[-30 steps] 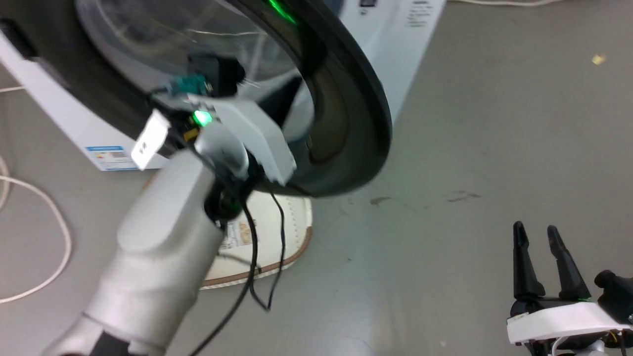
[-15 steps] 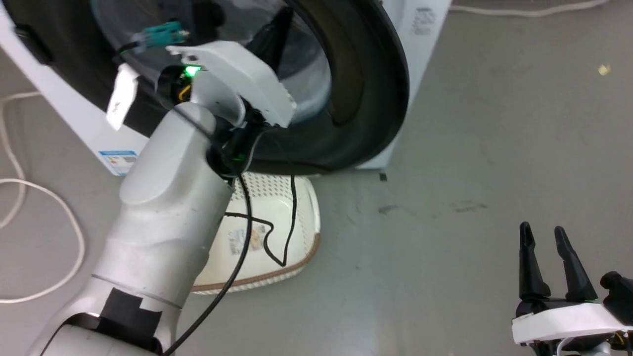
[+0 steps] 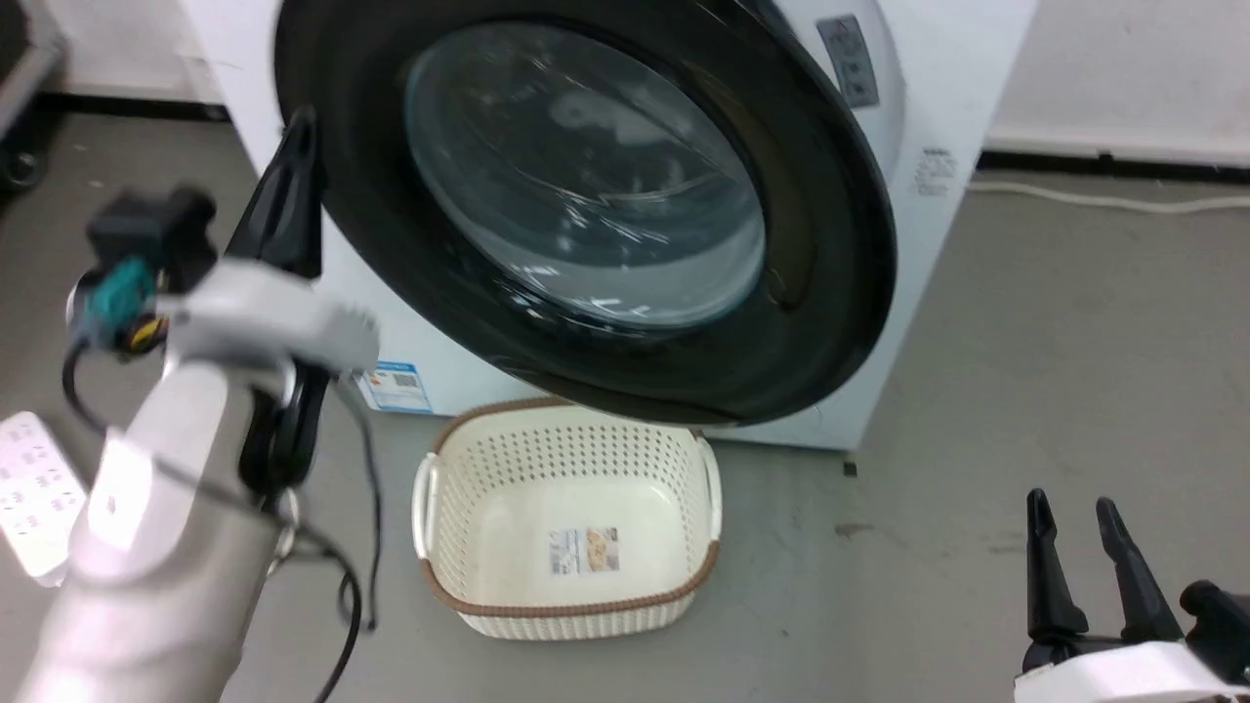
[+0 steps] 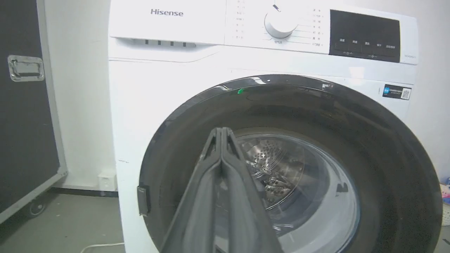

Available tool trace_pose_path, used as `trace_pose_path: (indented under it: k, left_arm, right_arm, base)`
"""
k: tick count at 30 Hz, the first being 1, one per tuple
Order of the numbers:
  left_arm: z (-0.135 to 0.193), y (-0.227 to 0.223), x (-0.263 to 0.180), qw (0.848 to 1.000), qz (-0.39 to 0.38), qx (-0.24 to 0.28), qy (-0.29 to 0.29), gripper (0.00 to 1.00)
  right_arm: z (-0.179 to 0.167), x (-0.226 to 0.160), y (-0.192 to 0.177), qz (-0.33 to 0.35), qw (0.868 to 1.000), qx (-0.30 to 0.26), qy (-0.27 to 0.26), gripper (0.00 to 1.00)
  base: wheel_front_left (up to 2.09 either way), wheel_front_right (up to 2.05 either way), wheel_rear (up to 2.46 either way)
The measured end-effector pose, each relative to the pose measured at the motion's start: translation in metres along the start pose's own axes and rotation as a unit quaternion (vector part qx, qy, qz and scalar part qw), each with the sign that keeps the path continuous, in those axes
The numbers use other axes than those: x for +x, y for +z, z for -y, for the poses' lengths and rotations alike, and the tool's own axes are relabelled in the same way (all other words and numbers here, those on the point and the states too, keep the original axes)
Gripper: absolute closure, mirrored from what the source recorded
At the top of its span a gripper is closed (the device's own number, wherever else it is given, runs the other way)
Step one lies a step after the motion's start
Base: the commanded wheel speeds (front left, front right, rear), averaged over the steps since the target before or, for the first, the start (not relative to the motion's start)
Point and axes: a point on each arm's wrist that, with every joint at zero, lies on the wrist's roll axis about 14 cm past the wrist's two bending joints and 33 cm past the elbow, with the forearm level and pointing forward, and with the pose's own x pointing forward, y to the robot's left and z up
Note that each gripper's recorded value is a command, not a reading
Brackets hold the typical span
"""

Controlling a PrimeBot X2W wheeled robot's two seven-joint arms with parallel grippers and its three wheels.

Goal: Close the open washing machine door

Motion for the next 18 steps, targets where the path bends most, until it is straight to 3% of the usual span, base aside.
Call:
trace_pose_path:
  k: [6,18]
  left_arm:
    - [-0.013,0.008,-0.044,0.999,0.004,0.036,0.005,1.0]
    - [-0.022,-0.077,-0.139,0.99,-0.136,-0.012,0.04,1.0]
  right_arm:
    - [-0.011,-0.003,0.001,0.001,1.0,0.003,0.017,0.0]
    - [-0.024,-0.01,-0.009,-0.015,0.999,-0.002,0.038,0.0]
  base:
    - [0.0,0.0,0.0]
    - [0.0,0.0,0.0]
